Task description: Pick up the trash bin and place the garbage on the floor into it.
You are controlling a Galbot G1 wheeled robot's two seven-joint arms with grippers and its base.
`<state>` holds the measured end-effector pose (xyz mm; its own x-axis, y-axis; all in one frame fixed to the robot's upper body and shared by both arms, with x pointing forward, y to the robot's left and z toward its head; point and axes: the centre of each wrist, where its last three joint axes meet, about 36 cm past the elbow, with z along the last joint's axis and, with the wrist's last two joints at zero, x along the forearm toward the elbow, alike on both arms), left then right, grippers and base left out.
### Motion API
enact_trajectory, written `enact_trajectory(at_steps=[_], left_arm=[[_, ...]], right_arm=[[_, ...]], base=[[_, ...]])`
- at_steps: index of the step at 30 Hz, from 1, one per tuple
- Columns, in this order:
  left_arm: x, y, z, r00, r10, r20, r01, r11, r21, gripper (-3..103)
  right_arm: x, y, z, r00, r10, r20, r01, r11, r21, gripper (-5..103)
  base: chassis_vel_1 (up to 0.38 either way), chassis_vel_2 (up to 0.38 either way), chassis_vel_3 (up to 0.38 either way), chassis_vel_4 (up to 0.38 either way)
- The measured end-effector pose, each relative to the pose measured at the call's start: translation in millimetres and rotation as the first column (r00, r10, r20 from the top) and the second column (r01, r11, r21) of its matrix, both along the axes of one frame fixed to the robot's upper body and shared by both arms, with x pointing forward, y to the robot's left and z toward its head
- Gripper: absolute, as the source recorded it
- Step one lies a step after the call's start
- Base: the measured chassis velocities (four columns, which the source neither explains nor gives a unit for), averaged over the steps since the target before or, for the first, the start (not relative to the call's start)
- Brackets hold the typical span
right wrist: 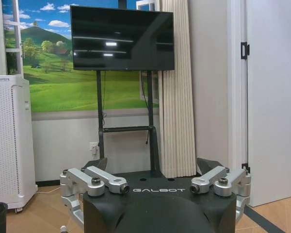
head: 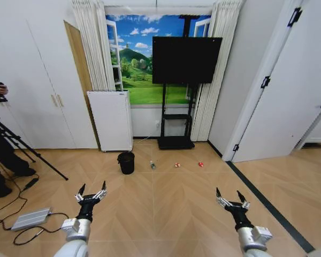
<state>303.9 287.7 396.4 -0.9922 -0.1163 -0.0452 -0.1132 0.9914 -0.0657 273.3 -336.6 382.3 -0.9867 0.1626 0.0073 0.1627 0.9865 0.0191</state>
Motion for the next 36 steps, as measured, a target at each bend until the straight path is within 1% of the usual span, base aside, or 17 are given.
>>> enact_trajectory(at_steps=[8,12,21,27,36], left_arm=[[2.0,0.0,-1.3,1.000,-0.003,0.000,0.003,1.000,0.000,100],[2.4,-0.6,-2.6,1.000,-0.006,-0.003,0.006,1.000,0.000,100],[-0.9,-3.2,-4.1,1.000,-0.009,-0.006,0.010,1.000,0.004,100],[-2.3,-2.2,-4.3,1.000,-0.007,-0.003,0.007,1.000,0.006,100],[-2.3,-2.5,-3.7,1.000,-0.006,0.000,0.006,1.000,0.005,100]], right_arm=[[0.5,-0.9,-3.1,1.000,0.000,-0.001,0.000,1.000,-0.001,100],[3.6,-1.7,-3.2,1.000,0.000,0.000,0.000,1.000,-0.018,100],[5.9,-3.2,-4.5,1.000,-0.017,-0.006,0.017,1.000,-0.011,100],[5.7,-3.1,-6.0,1.000,-0.015,-0.002,0.015,1.000,-0.007,100],[4.4,-4.5,-6.5,1.000,-0.014,0.002,0.014,1.000,-0.005,100]], base=[[0.000,0.000,0.000,0.000],[0.000,0.000,0.000,0.000],[-0.034,0.032,0.019,-0.039],[-0.157,0.171,0.155,-0.161],[-0.236,0.247,0.253,-0.244]])
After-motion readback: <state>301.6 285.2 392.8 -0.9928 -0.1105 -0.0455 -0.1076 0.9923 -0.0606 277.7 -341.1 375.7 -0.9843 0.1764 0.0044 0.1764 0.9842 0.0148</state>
